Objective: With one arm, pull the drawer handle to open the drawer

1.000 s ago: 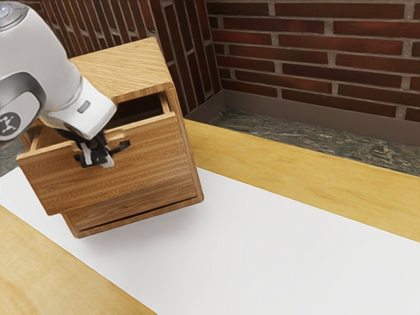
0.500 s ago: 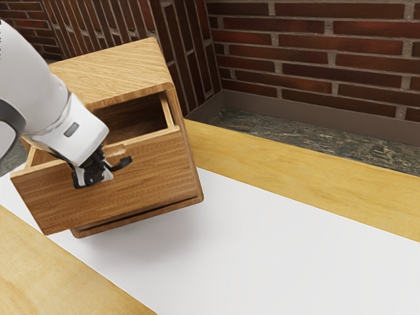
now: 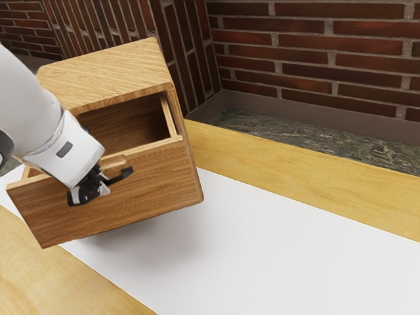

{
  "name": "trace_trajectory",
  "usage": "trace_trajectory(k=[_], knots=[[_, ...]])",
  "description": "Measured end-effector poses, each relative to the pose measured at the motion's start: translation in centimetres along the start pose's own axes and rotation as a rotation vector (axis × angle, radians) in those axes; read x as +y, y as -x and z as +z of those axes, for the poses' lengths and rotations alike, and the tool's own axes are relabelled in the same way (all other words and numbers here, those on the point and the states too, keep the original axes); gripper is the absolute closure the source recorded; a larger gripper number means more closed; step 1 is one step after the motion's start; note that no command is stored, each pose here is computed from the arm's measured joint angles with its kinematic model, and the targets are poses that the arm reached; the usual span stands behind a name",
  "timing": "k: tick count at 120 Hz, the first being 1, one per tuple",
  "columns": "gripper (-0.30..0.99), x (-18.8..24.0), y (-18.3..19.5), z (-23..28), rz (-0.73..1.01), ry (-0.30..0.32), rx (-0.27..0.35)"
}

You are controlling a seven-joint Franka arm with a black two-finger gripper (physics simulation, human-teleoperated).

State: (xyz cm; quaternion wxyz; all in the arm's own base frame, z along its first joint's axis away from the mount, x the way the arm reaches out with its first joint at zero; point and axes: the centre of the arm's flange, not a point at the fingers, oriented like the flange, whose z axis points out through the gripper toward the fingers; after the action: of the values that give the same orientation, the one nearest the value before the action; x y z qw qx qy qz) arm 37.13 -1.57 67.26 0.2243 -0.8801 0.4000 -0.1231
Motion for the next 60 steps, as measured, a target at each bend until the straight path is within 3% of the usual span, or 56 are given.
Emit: trace_trajectory(k=[60], knots=[[0.78,3.5,-0.8,-2.0,0.017,-0.029,-0.012]])
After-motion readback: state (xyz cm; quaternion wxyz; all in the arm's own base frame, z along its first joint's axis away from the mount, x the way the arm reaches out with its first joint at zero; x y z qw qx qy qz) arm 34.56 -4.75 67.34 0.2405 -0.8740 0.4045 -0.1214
